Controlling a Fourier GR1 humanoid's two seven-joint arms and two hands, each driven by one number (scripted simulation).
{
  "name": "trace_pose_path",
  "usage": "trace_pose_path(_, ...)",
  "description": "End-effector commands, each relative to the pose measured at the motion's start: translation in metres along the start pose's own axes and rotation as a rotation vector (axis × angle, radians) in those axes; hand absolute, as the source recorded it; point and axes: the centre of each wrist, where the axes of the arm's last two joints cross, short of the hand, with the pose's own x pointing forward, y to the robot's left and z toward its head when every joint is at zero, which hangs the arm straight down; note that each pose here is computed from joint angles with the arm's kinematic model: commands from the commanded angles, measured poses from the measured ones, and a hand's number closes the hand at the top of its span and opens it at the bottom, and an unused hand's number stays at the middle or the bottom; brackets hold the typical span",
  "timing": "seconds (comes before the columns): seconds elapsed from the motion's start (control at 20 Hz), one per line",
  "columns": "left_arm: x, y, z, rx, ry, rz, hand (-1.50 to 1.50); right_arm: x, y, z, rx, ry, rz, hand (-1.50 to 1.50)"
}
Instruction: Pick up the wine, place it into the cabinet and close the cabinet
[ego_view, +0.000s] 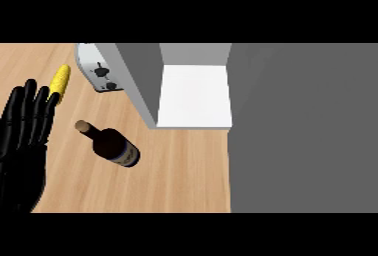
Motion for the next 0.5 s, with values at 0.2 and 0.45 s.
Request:
trace_pose_path(0.2,-0.003,-0.010,-0.040,0.240,-0.039,-0.153,-1.50,0.032,-0.010,0.027,-0.012,-0.021,0.046,-1.50)
trace_pose_path(0.45,0.003,-0.037,-0.054,0.336,0.136,0.227,-1.50,0.021,-0.013,0.034,0.201,0.171,-0.112,-1.50)
